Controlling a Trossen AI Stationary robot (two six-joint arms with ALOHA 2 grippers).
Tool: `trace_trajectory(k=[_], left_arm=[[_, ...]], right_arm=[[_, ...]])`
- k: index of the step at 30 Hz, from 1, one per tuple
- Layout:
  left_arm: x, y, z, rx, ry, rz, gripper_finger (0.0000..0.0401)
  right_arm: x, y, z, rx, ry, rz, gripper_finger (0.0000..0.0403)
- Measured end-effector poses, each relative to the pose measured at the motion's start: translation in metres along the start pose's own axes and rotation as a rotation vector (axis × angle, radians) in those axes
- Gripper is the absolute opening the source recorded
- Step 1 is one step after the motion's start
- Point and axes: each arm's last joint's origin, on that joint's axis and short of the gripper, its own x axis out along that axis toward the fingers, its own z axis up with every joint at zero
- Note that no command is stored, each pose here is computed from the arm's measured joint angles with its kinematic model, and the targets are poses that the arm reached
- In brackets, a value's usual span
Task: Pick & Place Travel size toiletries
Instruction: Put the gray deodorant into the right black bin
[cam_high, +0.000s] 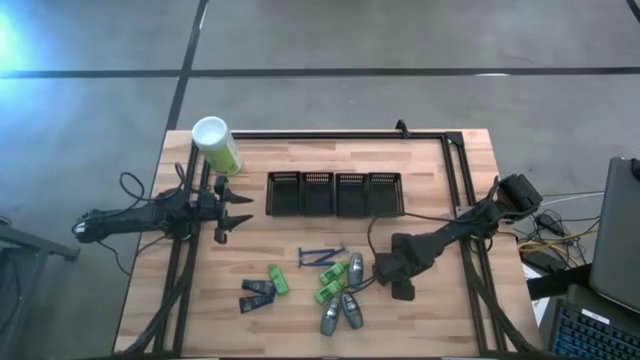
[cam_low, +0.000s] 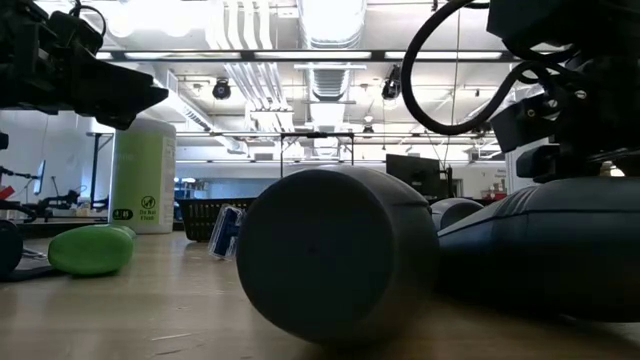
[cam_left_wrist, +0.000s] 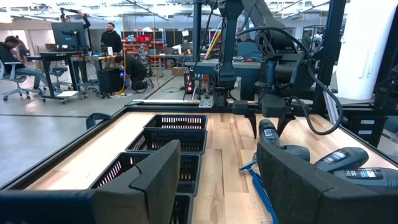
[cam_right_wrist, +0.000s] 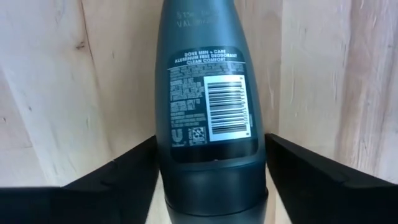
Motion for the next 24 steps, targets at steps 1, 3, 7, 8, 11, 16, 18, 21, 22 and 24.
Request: trace_trajectory(k=[1,3,7,8,11,16,18,21,22,24], left_arm=[[0.0000,0.0000,0.0000,0.000,0.000,0.000,0.0218],[0.0000,0.0000,0.0000,0.000,0.000,-0.001,0.0218],[0.0000,0.0000,0.0000,0.000,0.000,0.000,0.0218],[0.0000,0.0000,0.0000,0.000,0.000,0.000,0.0218],[0.0000,0.0000,0.0000,0.000,0.000,0.000,0.0218],[0.0000,0.0000,0.0000,0.000,0.000,0.000,0.0218],[0.0000,0.0000,0.0000,0.000,0.000,0.000,0.0218],[0.0000,0.0000,0.0000,0.000,0.000,0.000,0.0218],[0.0000,0.0000,0.0000,0.000,0.000,0.000,0.0218],[0.0000,0.0000,0.0000,0.000,0.000,0.000,0.0218]], right_arm=[[0.0000,0.0000,0.0001,0.000,-0.001,0.001,0.0257],[0.0002,0.0002,0.0003,0.000,-0.002,0.002,0.0243],[0.0003,0.0002,0.0005,0.000,-0.003,0.003,0.0223],[0.0003,0.0002,0.0005,0.000,-0.003,0.003,0.0218],[0.0003,0.0002,0.0005,0.000,-0.004,0.003,0.0207],[0.0002,0.0003,0.0006,0.005,-0.006,0.004,0.0205],[-0.0004,0.0002,0.0008,0.034,-0.012,0.003,0.0205],[-0.0040,-0.0002,0.0009,0.107,-0.036,0.003,0.0205],[-0.0052,-0.0003,0.0011,0.136,-0.046,0.002,0.0205],[-0.0079,-0.0008,0.0016,0.194,-0.079,-0.003,0.0205]])
